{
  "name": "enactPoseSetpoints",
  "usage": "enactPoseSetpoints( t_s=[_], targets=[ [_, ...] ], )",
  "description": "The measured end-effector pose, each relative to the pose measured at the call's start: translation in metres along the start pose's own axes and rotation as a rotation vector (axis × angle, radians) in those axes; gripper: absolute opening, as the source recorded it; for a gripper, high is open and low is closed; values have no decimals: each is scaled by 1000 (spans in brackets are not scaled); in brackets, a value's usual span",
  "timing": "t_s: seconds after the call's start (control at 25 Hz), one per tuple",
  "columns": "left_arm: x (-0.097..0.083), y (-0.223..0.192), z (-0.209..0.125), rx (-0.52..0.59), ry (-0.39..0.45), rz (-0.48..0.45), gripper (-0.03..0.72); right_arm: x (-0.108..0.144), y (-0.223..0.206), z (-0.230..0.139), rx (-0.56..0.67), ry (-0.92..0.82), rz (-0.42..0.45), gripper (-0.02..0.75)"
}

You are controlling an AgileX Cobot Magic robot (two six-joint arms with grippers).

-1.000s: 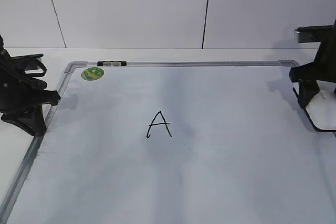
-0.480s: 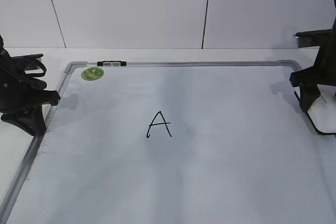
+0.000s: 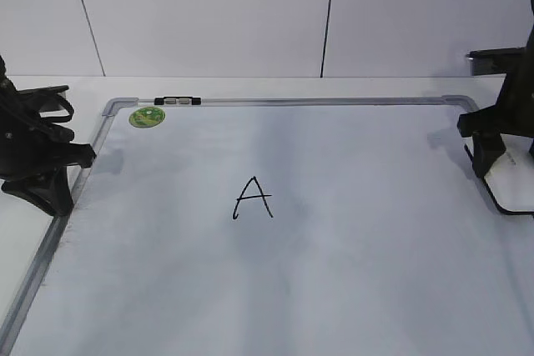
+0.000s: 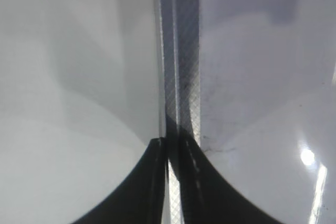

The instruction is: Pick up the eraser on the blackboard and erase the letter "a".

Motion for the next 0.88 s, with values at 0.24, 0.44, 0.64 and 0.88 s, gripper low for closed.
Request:
enactPoseSetpoints(
  t_s=[0.24,0.44,0.64,0.88],
  targets=[
    [0,0,0,0,0,0,55,0,-16,-2,38,-1,11,538],
    [0,0,0,0,0,0,55,-3,-21,-1,39,-6,-11,538],
    [0,0,1,-3,0,-1,55,-5,-22,-1,41,-15,-17,538],
    [0,0,1,-3,0,-1,55,-5,-22,-1,41,-18,-17,561]
  ],
)
Point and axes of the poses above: a point on each arm's last joint axis where the gripper is mounted, y pointing back along that axis away from the gripper, x along the wrist's bending axis when the last joint is at zero, z = x × y, the point moved 10 cm from there along -y, pointing out along that axis toward the gripper, and after that the axes turned 15 degrees about y, right-handed, at the moved point
